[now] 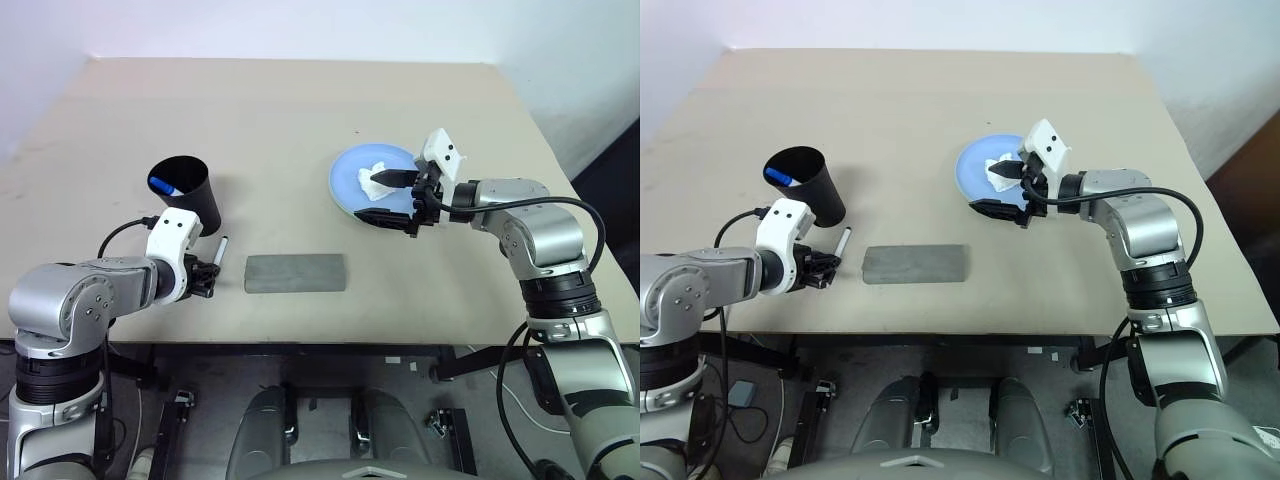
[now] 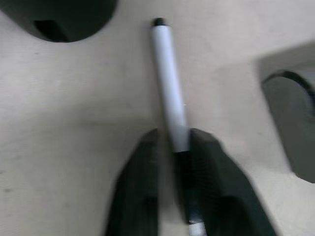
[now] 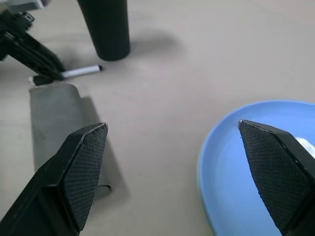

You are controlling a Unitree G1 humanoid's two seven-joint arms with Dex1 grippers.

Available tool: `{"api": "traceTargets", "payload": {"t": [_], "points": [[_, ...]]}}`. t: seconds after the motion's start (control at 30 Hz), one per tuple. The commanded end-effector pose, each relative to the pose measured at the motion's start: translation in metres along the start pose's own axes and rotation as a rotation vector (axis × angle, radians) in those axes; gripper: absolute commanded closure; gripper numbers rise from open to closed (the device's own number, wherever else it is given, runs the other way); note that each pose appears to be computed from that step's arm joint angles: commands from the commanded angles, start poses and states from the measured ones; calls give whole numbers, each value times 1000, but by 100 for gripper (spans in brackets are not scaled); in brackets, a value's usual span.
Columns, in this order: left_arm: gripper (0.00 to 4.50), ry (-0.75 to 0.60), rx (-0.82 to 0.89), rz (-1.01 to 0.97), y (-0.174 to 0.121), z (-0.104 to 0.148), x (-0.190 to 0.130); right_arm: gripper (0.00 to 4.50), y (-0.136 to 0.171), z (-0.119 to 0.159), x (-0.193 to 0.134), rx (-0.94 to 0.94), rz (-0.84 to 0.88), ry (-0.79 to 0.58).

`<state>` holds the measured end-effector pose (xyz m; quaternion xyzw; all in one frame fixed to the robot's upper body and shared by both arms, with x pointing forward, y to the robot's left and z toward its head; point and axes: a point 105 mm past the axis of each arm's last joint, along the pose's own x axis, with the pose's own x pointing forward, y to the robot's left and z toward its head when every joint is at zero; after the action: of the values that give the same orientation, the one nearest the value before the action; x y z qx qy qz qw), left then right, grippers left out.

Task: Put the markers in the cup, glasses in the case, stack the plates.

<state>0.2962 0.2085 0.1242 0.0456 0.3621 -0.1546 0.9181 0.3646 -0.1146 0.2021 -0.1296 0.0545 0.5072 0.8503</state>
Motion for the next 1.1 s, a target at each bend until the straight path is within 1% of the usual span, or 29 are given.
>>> {"api": "traceTargets", "payload": {"t": [0.03, 0.13, 0.2, 0.3, 0.37, 0.43, 0.5, 0.53, 0.63, 0.7, 0.8, 0.83, 0.97, 1.1], "points": [[448, 2, 21, 8, 2, 2, -5, 0, -3, 10, -1, -42, -14, -16], [448, -6, 24, 6, 4, 6, -7, 0, -4, 10, 0, -39, -14, -22], [448, -38, 44, -10, 2, 11, -7, 0, -4, 11, 0, -37, -15, -28], [448, -193, 110, -72, -10, 34, -13, 0, -5, 13, 1, -29, -11, -38], [448, -277, 159, -144, -23, 44, -20, 0, -5, 13, 1, -33, -8, -36], [448, -331, 224, -205, -31, 45, -26, 0, -3, 12, 3, -43, -3, -28], [448, -345, 258, -227, -32, 42, -27, 0, -2, 12, 3, -54, 2, -23], [448, -372, 277, -235, -33, 44, -29, 0, -1, 12, 2, -56, 4, -24], [448, -480, 340, -269, -39, 55, -35, 0, -3, 15, 0, -57, 2, -30], [448, -616, 405, -284, -45, 70, -45, 0, -3, 17, -2, -58, 6, -41], [448, -859, 388, -247, -39, 99, -65, 0, 1, 20, -6, -85, 23, -64], [448, -898, 373, -241, -36, 104, -68, 0, 2, 20, -8, -87, 29, -69], [448, -999, 406, -243, -33, 112, -79, 0, 5, 20, -14, -58, 40, -91], [448, -1086, 360, -191, -21, 127, -86, 0, 6, 16, -15, -27, 41, -89]]}}
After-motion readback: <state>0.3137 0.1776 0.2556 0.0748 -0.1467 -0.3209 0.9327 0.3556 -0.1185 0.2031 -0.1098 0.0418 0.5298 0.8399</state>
